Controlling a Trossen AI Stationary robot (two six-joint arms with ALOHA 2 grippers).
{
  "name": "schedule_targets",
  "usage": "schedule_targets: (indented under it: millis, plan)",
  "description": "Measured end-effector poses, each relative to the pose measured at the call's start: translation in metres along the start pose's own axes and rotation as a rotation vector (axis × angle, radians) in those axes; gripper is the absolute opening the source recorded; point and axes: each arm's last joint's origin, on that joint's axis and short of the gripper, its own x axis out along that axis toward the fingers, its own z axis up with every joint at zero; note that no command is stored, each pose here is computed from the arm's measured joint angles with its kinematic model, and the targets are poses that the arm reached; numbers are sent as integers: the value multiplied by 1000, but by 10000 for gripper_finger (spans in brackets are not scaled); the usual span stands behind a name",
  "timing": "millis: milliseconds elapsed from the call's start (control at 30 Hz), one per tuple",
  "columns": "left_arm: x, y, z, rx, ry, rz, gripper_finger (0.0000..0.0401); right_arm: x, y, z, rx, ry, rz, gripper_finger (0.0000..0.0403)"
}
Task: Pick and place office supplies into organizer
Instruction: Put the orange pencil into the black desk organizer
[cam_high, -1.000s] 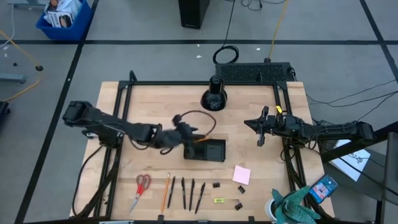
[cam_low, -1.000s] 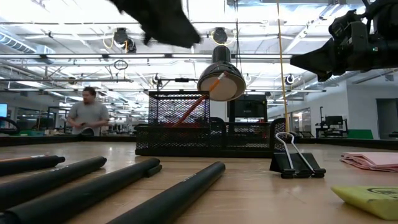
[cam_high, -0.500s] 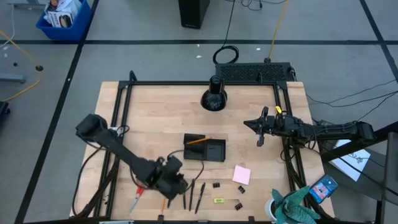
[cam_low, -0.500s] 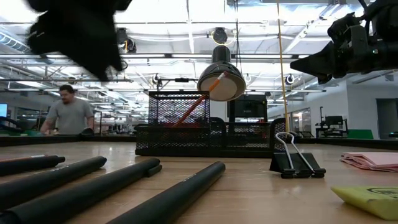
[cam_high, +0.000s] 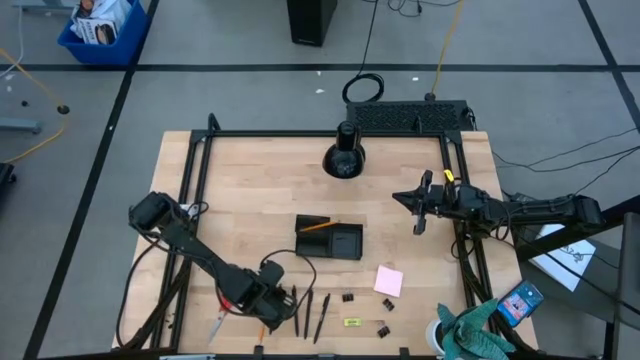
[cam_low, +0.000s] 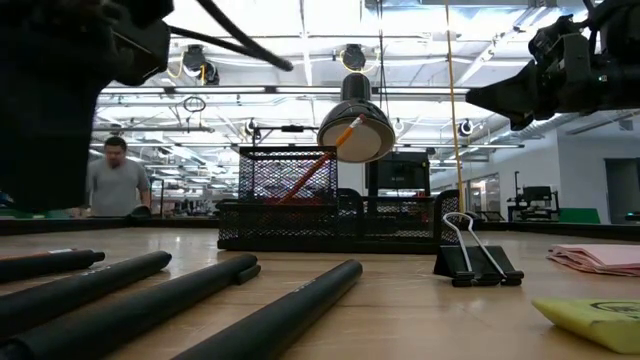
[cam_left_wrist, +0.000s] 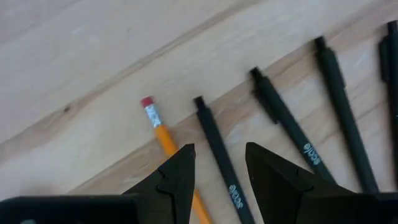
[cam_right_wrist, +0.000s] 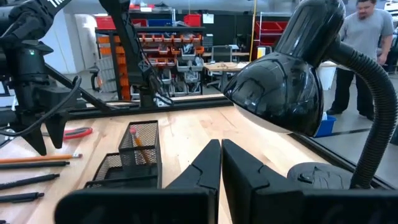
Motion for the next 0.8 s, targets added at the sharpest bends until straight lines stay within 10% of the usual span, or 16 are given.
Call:
schedule_targets:
  millis: [800]
  plan:
    - [14, 15, -2, -78, -6, 77, 147, 0, 0, -2, 18, 24, 1, 9]
